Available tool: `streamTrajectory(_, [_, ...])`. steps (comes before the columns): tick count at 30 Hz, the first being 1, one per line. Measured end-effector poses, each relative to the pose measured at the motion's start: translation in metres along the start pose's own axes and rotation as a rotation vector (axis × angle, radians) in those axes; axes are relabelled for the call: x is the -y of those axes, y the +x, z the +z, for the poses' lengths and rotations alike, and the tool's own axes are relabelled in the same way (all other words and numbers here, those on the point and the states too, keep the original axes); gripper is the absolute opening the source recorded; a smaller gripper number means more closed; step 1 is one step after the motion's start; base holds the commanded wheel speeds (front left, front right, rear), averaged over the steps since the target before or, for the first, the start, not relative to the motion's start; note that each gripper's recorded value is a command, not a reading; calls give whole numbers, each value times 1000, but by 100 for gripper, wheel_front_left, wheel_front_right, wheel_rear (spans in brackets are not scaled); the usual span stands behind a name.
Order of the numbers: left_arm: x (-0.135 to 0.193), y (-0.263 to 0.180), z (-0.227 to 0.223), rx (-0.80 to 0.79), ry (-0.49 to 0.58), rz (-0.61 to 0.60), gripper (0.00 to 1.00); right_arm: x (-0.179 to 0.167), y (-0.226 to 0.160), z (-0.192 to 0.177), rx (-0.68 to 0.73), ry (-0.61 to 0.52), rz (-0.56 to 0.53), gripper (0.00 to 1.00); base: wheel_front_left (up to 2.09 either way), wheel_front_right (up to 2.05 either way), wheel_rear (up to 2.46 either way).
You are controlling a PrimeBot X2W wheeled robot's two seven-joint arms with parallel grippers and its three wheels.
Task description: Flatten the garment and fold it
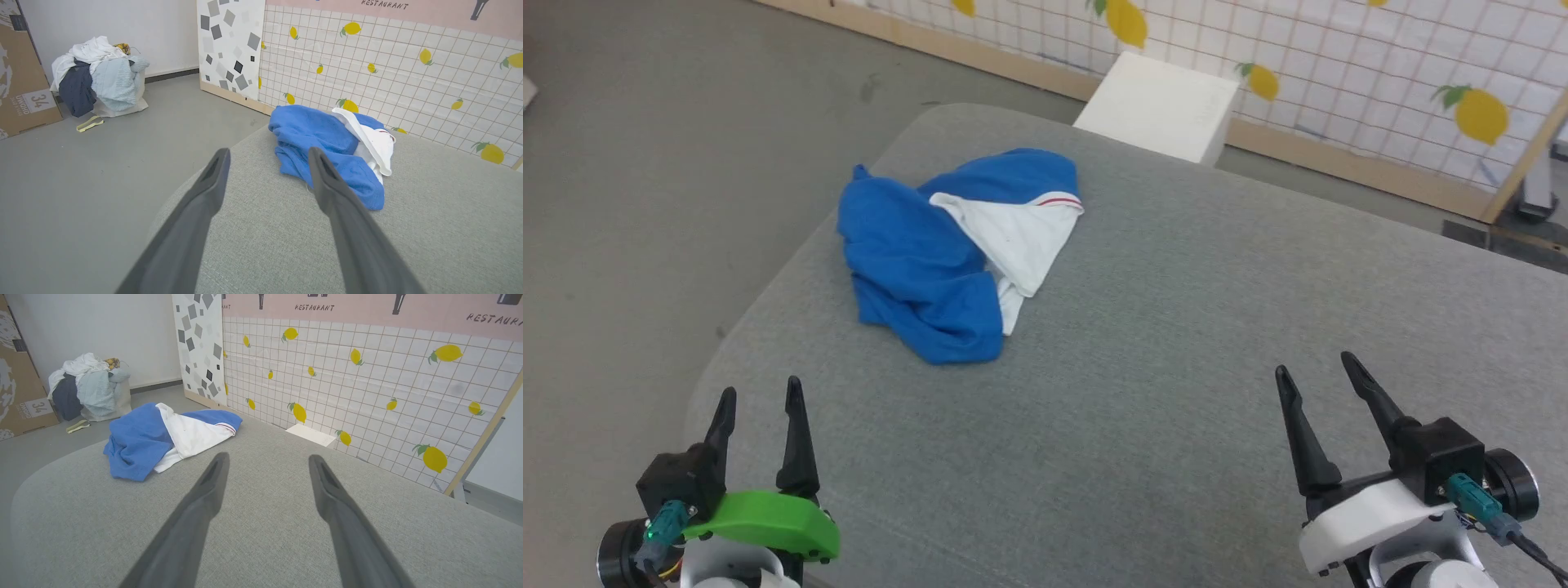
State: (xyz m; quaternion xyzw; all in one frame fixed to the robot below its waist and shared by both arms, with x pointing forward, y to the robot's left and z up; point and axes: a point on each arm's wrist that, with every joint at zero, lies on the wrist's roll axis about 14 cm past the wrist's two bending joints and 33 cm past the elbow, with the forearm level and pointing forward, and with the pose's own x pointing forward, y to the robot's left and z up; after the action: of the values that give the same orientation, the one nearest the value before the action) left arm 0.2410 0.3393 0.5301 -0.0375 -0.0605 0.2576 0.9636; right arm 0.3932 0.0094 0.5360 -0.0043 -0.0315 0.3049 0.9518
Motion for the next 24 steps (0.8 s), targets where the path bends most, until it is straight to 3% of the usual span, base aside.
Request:
streamTrajectory(10, [-27,-13,1,10,-1,73,100,-25,14,-4,-3,8,85,100,0,0,0])
streamTrajectory(19, [-19,22,37,122,7,50,100,-28,24,-11,-5,32,101,100,0,0,0])
streamTrajectory(24, [-3,63,77,234,26,-1,100,-29,32,-13,1,35,111,100,0,0,0])
